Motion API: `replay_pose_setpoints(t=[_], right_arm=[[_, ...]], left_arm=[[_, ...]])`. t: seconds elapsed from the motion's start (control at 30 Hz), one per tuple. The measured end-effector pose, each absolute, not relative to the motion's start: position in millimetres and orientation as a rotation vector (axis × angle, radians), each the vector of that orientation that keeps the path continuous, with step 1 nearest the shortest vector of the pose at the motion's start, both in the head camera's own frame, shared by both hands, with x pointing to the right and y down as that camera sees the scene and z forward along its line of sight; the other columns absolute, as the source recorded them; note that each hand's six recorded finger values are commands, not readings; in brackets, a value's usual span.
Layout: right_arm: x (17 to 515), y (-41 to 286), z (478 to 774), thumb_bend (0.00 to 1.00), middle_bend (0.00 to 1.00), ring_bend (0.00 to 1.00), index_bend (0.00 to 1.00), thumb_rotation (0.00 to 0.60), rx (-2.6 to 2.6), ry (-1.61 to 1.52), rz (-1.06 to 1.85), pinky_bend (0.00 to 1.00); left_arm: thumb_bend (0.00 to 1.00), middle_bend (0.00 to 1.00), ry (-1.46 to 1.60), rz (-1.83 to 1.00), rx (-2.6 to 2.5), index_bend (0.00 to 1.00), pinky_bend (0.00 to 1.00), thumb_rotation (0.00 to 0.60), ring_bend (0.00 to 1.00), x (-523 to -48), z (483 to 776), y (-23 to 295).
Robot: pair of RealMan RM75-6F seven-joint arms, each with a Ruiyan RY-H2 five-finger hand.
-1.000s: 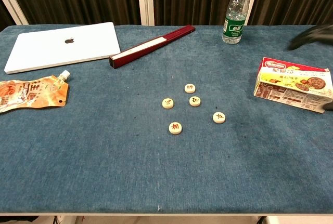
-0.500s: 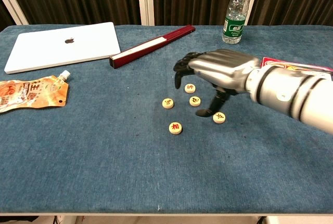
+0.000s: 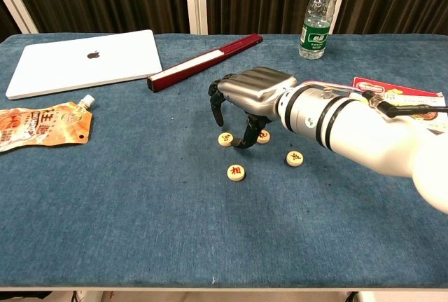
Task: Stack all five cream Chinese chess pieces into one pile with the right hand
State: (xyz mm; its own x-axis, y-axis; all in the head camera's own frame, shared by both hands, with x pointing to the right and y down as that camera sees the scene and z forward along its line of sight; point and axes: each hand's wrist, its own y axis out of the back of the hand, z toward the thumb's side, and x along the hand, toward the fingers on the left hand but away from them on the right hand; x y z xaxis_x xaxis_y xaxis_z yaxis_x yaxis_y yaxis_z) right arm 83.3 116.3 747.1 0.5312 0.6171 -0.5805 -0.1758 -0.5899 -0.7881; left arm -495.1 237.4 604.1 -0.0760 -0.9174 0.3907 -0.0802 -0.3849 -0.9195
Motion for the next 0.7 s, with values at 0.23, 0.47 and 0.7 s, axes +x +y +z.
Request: replay_pose_setpoints(t=[0.23, 0.47, 0.7], right_arm=[[80.7, 117.4, 752.6, 0.44, 0.19, 0.16, 0.52, 0.6, -1.904, -0.343, 1.164, 0.19], [76.3, 118.9, 756.5, 0.5, 0.23, 0.18, 0.58, 0.6, -1.916, -0.335, 1.165, 0.19], [74.2, 121.2, 744.7, 0.55, 0.24, 0.18, 0.6, 0.6, -1.932, -0.334, 1.115, 0.19]], left_arm=[[0.0, 0.09, 1.112, -1.555, -1.504, 0.12, 0.0, 0.6, 0.05, -498.4, 606.0, 239.1], [0.0, 0.09, 1.111, -1.565, -1.504, 0.12, 0.0, 0.6, 0.05, -500.3, 607.3, 241.1], [0.0, 0.09, 1.115, -1.567, -1.502, 0.12, 0.0, 0.6, 0.05, -501.7, 606.6, 241.9]])
